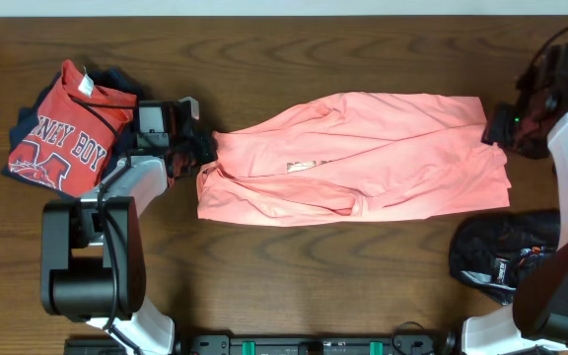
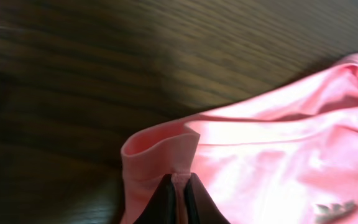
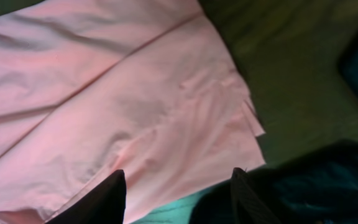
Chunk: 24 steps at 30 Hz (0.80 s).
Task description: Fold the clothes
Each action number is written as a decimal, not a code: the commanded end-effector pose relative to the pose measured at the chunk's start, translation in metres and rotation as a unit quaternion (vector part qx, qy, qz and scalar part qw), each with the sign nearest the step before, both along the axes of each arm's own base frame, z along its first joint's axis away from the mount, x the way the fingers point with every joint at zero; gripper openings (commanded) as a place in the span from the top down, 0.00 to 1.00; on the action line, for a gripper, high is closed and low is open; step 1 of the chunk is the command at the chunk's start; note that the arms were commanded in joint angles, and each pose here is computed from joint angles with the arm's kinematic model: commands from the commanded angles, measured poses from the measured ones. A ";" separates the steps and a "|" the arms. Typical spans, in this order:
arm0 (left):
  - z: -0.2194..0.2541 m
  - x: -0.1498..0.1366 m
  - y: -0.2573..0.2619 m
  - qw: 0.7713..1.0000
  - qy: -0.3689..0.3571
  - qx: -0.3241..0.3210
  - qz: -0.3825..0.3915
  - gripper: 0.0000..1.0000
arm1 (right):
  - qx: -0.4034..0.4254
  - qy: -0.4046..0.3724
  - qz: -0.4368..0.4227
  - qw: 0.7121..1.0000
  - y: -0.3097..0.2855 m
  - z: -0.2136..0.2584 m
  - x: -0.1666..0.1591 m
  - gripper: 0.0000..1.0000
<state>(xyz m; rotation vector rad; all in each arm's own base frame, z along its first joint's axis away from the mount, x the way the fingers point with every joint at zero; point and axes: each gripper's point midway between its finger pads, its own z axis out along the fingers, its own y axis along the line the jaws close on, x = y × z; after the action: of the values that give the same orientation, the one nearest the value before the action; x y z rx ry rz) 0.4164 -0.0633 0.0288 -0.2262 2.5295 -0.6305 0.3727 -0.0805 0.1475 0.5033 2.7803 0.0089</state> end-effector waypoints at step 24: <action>0.124 0.044 -0.051 0.988 -0.117 0.059 -0.077 0.02 | 0.026 -0.088 0.035 0.995 0.014 -0.039 0.119 0.11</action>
<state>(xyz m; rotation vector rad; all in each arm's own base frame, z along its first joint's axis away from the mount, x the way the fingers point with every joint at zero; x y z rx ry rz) 0.4387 -0.1085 0.1360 -0.0081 2.4060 -0.6428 0.4806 -0.0678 0.1123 0.4174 2.6247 0.1308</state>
